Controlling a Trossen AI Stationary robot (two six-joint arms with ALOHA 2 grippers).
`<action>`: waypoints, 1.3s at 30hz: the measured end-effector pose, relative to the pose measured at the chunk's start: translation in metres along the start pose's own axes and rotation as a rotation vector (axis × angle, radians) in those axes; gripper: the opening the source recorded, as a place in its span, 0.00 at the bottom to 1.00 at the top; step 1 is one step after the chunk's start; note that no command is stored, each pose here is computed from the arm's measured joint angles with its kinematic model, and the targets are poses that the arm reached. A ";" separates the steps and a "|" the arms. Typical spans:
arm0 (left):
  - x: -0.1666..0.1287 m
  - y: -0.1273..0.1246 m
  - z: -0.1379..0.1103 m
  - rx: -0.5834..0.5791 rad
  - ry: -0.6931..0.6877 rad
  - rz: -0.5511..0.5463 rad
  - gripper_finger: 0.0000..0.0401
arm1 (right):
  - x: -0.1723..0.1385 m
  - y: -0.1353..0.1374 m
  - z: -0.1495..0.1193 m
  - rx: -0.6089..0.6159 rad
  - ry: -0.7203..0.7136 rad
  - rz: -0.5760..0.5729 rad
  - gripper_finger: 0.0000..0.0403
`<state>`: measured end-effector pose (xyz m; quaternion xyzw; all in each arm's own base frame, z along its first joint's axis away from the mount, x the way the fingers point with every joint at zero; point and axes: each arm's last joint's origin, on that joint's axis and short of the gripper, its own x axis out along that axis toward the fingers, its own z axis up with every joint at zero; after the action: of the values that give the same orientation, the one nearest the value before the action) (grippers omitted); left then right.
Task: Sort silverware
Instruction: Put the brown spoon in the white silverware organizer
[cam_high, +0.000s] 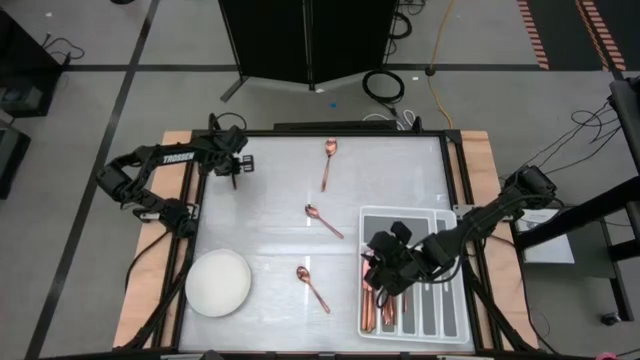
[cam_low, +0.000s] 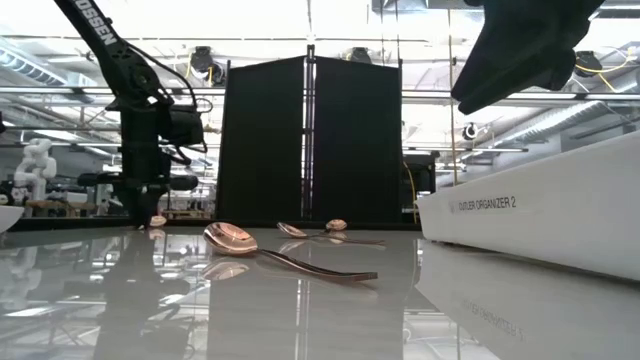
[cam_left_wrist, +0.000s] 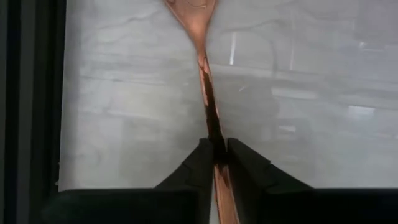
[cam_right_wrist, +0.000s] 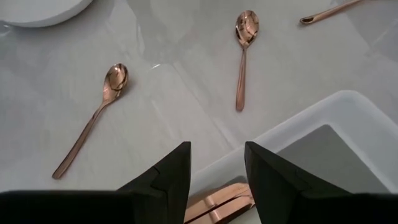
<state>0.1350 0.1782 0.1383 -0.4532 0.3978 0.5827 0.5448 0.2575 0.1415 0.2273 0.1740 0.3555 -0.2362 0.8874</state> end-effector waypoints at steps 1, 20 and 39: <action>0.000 0.000 0.000 0.003 -0.002 0.002 0.09 | 0.000 0.000 0.000 0.003 0.001 0.002 0.35; -0.016 -0.005 -0.005 0.158 -0.043 -0.056 0.00 | 0.000 0.000 0.000 0.025 0.001 0.002 0.35; -0.024 -0.017 -0.016 0.280 -0.043 -0.138 0.00 | 0.000 0.001 0.001 0.061 -0.043 -0.009 0.35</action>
<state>0.1536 0.1582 0.1572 -0.3863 0.4315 0.4923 0.6498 0.2587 0.1415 0.2285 0.1945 0.3298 -0.2545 0.8880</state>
